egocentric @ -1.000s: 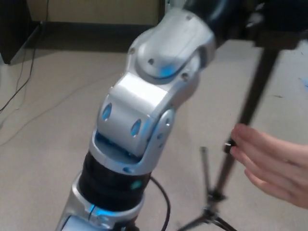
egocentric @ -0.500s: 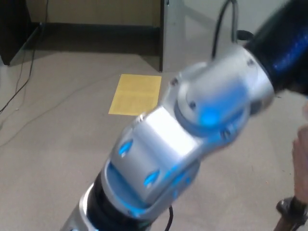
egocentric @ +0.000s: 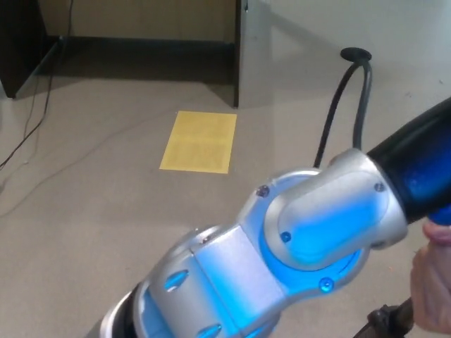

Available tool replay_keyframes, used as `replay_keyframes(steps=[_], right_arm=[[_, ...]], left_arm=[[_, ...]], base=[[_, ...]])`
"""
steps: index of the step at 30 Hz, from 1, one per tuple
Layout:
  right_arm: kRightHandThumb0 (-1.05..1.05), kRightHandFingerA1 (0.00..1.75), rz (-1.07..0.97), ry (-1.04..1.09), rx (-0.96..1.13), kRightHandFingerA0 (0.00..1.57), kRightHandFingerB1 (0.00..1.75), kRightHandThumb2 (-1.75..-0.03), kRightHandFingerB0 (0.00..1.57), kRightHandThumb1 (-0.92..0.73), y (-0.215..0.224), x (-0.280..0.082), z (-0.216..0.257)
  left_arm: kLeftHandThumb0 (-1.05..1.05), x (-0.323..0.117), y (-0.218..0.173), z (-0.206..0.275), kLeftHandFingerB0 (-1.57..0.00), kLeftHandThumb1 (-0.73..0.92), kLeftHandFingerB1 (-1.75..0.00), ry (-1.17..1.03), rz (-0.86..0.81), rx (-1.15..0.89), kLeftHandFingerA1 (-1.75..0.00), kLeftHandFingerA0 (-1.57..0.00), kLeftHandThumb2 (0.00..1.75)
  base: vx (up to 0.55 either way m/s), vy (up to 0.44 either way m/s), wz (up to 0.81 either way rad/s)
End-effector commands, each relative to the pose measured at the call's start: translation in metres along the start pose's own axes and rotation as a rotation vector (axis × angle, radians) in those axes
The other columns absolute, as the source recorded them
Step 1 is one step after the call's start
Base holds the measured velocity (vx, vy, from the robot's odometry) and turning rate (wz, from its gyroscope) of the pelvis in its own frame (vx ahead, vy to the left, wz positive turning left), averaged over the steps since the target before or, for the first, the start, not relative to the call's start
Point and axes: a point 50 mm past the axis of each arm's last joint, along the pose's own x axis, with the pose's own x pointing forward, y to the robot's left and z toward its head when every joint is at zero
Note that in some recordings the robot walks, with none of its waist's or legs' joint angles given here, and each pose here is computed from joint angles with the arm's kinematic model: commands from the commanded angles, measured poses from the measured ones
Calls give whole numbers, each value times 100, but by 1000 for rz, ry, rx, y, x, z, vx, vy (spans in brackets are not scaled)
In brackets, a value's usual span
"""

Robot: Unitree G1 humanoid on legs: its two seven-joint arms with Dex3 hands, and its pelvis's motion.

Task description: There is a tripod standing in front of the robot and the robot extends its left arm to grab it. It lifts the tripod and passes it to a person.

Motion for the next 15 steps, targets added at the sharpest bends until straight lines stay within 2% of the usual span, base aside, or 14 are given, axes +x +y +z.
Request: replay_keyframes(steps=[1, 4, 5, 6, 7, 10, 11, 12, 13, 15], right_arm=[[-40, 41, 37, 47, 33, 63, 35, -62, 46, -73, -4, 0, -5], [-41, 41, 45, 50, 62, 62, 35, -63, 44, -74, -4, 0, -6], [-39, 41, 48, 52, 65, 61, 35, -62, 44, -75, -4, 1, -5], [-40, 41, 50, 58, 71, 63, 35, -63, 43, -75, -4, 1, -4], [-41, 41, 50, 60, 76, 63, 34, -63, 42, -74, -4, 1, -4], [-42, 43, 47, 61, 88, 64, 36, -62, 44, -76, -3, 2, -4], [-48, 59, 46, 58, 85, 60, 50, -89, 40, -61, -2, 1, -5], [-43, 45, 46, 57, 86, 65, 36, -62, 46, -75, -2, 1, -5], [-48, 58, 45, 54, 86, 58, 50, -91, 40, -60, -1, 1, -5], [-49, 58, 45, 52, 77, 58, 50, -91, 40, -61, -2, 1, -4]], left_arm=[[-81, -6, 2, -14, 0, 48, 0, 60, -12, 47, -6, 0, 82], [-85, -9, 9, -16, 0, 50, 0, 84, 15, 100, -6, 0, 85], [-78, -11, 13, -17, 0, 54, 0, 86, 15, 106, 0, 0, 57], [-82, -13, 16, -19, 0, 44, 0, 87, 18, 110, 0, 0, 77], [-85, -15, 19, -22, 0, 50, 0, 90, 25, 107, 0, 0, 83], [-86, -20, 28, -27, 0, 51, 0, 111, 44, 115, 0, 0, 84], [-87, -23, 31, -28, 0, 51, -3, 125, 49, 110, 0, 0, 85], [-84, -28, 35, -29, 0, 46, 0, 141, 62, 90, 0, 0, 80], [-84, -39, 43, -32, 0, 45, 0, 159, 85, 64, 0, 0, 78], [-81, -56, 52, -37, 0, 43, 0, 172, 128, 38, 0, 0, 76]], base=[[0, 0, 0], [0, 0, 0], [0, 0, 0], [0, 0, 0], [0, 0, 0], [0, 0, 0], [0, 0, 0], [0, 0, 0], [0, 0, 0], [0, 0, 0]])
